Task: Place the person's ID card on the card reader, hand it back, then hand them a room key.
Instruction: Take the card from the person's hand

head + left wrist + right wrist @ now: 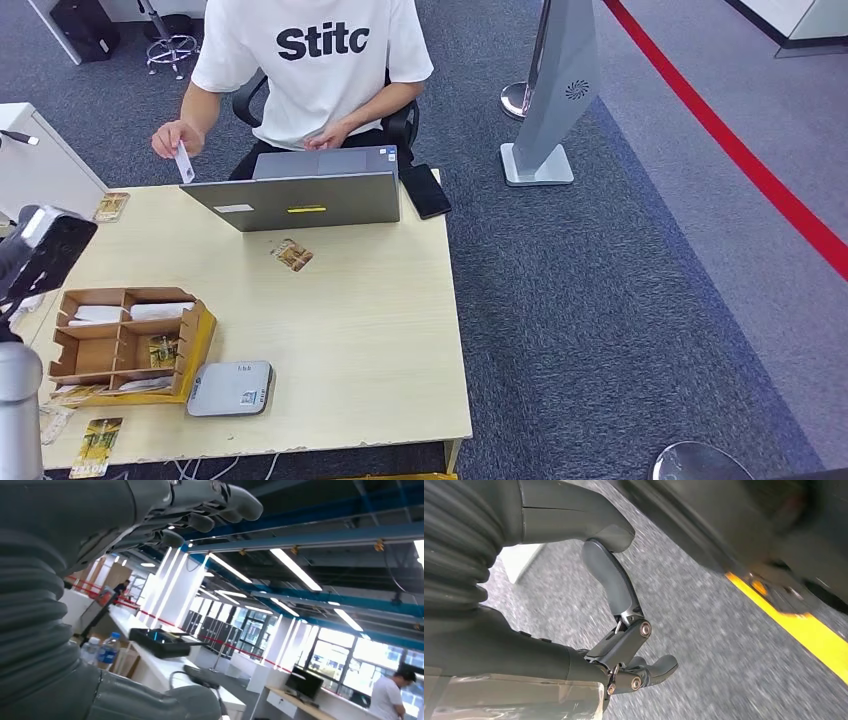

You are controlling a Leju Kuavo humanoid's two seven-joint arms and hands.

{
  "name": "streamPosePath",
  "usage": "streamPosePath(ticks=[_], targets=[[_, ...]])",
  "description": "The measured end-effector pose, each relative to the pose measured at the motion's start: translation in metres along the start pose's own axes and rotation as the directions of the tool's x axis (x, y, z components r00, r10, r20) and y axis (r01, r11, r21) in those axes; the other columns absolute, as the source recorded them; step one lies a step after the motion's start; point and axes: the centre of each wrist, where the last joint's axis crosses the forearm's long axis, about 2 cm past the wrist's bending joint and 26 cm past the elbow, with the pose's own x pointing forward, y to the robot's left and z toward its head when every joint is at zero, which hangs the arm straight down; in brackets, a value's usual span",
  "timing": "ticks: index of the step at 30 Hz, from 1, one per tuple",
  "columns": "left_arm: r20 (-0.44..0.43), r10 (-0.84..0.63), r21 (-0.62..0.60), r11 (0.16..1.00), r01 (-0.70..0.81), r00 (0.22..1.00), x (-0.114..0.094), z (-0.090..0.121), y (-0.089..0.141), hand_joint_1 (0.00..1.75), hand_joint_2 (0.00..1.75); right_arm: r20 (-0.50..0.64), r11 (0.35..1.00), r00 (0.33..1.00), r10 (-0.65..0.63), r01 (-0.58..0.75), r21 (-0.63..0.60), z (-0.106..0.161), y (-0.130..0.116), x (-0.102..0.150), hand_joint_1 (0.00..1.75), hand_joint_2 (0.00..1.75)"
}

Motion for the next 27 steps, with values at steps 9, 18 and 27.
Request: streamPosePath(ticks=[9,18,27], targets=[[0.126,-0.020,-0.124,0.992,0.036,0.992,0.022,-0.032,-0.032,0.00,1.75,-0.084,0.997,0.996,-0.006,0.011,0.070,0.006,0.023,-0.016,0.00,1.75],[0.148,-0.087,-0.329,0.935,0.132,0.985,0.037,-0.047,-0.058,0.44,1.75,-0.153,0.996,0.988,-0.018,0.030,0.078,0.005,0.021,-0.011,0.00,1.75],[0.167,-0.074,-0.413,0.900,0.138,0.983,0.050,-0.041,-0.079,1.75,1.75,-0.200,0.990,0.978,-0.063,0.087,0.110,0.003,0.020,-0.002,0.00,1.75]])
